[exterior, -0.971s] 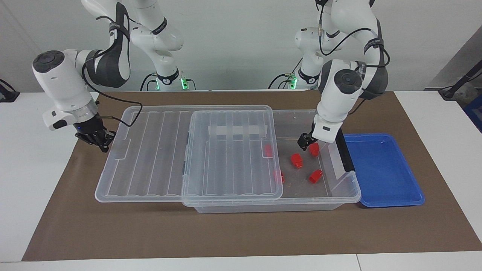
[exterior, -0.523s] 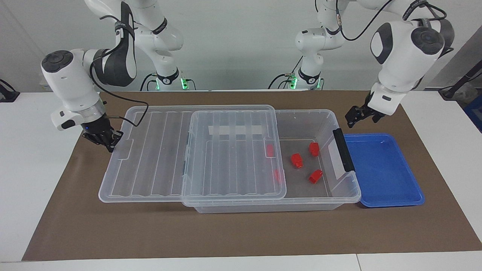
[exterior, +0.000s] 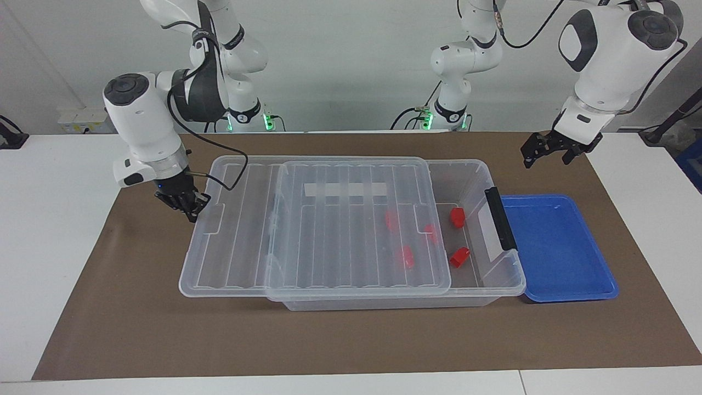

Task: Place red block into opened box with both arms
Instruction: 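Slide the clear lid back toward the blue tray with the right gripper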

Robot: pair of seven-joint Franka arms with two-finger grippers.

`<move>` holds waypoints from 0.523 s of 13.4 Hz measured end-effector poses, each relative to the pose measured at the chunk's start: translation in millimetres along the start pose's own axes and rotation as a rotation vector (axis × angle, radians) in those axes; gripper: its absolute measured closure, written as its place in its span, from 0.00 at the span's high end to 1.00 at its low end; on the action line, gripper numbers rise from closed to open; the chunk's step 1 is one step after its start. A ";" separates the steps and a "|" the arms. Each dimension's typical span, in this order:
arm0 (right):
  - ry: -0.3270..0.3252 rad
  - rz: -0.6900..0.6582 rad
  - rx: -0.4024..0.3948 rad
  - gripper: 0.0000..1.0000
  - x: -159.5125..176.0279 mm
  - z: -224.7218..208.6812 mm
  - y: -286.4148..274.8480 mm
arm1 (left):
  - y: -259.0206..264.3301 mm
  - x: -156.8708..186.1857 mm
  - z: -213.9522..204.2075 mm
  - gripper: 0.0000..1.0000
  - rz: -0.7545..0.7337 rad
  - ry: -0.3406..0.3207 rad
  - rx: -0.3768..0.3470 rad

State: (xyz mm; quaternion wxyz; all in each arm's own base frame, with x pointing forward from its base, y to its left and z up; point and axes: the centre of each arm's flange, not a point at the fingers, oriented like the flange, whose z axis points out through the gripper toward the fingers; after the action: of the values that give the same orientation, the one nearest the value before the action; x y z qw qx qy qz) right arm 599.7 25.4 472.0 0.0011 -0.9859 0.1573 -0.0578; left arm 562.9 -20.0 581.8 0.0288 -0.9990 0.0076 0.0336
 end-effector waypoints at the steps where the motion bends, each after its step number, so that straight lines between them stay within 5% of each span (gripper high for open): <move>1: 0.000 -0.002 0.001 0.01 -2.6 -0.2 -6.9 | 0.2 -1.1 -1.4 1.00 0.001 0.002 0.001; 7: -0.007 -0.109 0.012 0.01 -31.0 -0.5 -66.9 | 0.1 -10.1 -11.2 1.00 0.000 0.006 0.005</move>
State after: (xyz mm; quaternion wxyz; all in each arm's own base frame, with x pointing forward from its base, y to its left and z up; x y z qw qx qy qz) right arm 591.2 98.6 470.3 0.0046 -0.9931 0.1031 -0.0551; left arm 553.6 -20.6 593.6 0.0314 -0.9990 0.0078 0.0305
